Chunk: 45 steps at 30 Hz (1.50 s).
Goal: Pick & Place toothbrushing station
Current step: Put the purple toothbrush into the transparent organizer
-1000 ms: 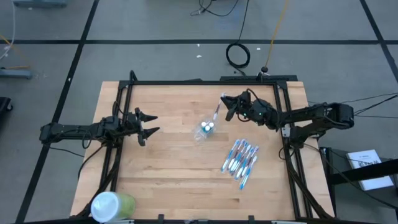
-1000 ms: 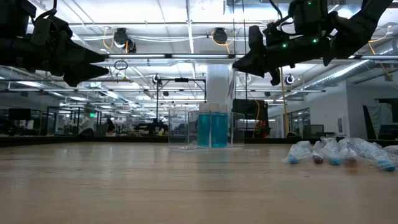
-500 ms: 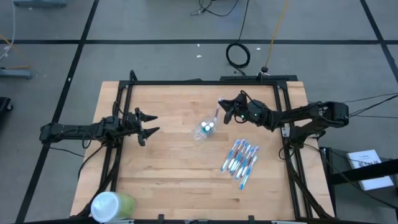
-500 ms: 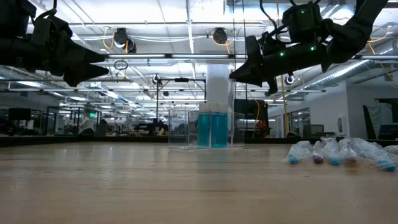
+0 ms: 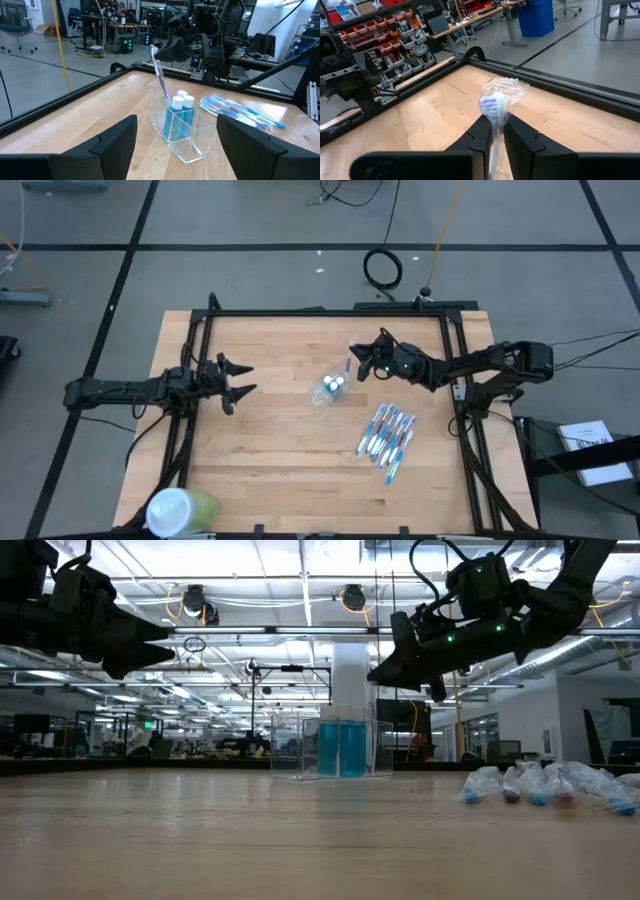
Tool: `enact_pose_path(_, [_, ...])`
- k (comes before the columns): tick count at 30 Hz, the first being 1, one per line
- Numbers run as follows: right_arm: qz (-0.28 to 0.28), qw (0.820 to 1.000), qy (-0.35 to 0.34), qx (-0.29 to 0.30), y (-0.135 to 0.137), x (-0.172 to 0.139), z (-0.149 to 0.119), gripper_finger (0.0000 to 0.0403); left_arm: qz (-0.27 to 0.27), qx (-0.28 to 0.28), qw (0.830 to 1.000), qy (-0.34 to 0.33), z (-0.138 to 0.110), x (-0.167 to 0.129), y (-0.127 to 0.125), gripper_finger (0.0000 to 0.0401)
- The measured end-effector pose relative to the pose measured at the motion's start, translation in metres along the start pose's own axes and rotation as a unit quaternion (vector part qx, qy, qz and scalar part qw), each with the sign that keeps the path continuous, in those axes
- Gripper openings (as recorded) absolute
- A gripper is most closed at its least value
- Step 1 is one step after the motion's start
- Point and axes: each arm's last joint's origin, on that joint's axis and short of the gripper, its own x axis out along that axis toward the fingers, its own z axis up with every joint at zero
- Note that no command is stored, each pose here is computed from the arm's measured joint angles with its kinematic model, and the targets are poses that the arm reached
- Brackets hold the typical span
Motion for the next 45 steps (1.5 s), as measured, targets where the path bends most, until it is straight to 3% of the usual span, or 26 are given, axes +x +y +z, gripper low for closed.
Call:
enact_pose_path(8, [-0.001,1.0,0.001,-0.011,0.0,0.0,0.0,0.005,0.0,0.0,1.0,0.0,0.0,0.0,0.0,0.0283])
enact_pose_path(20, [0.007,1.0,-0.013,-0.019,0.002,0.0,0.003,0.0151,0.0,0.0,1.0,0.0,0.0,0.0,0.0,0.0283])
enact_pose_path(32, [0.142,0.989,-0.032,0.0,0.019,-0.014,0.022,0.0195,0.0,0.0,1.0,0.0,0.0,0.0,0.0,0.0283])
enact_pose_path(36, [0.214,0.977,0.01,-0.013,0.038,-0.028,0.02,0.0196,0.0,0.0,1.0,0.0,0.0,0.0,0.0,0.0283])
enact_pose_path(39, [0.229,0.971,0.065,-0.027,0.052,-0.043,0.012,0.0196,0.0,0.0,1.0,0.0,0.0,0.0,0.0,0.0283])
enact_pose_path(45, [0.13,0.974,0.183,-0.032,0.073,-0.072,0.005,0.0196,0.0,0.0,1.0,0.0,0.0,0.0,0.0,0.0283])
